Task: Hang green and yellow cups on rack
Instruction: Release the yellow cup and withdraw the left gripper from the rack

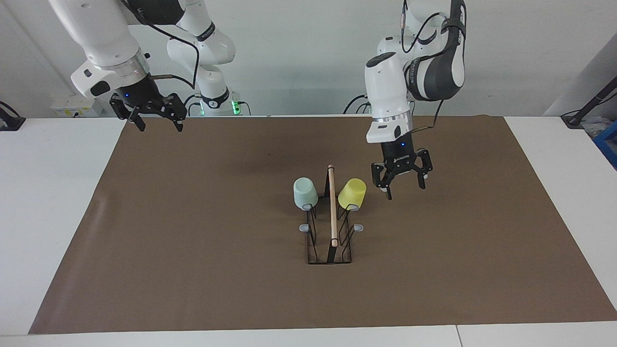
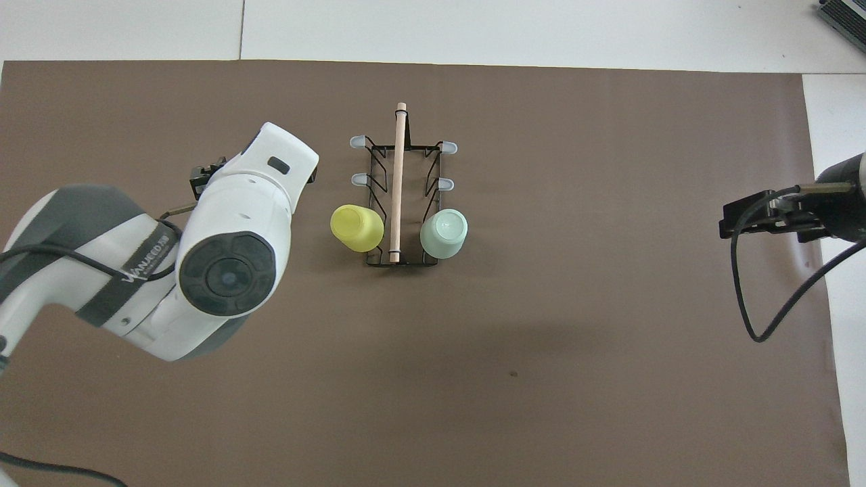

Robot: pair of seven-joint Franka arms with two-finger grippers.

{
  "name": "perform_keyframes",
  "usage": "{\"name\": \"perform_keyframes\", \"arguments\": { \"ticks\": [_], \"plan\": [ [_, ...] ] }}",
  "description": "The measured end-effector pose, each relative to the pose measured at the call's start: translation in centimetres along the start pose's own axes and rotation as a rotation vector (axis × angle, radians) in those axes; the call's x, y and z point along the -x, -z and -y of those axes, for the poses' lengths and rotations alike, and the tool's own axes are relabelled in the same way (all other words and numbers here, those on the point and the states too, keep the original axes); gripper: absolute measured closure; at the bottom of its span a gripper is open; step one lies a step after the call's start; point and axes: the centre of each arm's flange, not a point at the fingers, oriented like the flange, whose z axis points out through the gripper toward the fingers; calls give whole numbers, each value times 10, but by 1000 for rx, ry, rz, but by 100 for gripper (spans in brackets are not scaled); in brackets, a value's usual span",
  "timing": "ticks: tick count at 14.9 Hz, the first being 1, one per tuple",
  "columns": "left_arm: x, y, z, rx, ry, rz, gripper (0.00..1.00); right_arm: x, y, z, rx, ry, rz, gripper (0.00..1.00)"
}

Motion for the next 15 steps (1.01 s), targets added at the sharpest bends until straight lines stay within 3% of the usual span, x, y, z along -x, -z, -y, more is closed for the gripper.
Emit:
{"name": "perform_keyframes", "arguments": {
  "ticks": [5,10,15],
  "plan": [
    [-33,7,83,133,-78,130,0,-7,-16,-11,23,-1,-21,0],
    [-45,28,151,240,-116,305,0,-7,-20,-17,75,1,-14,0],
    [-69,63,192,262,-161,410,0,-7,-20,-16,75,8,-13,0]
  ]
}}
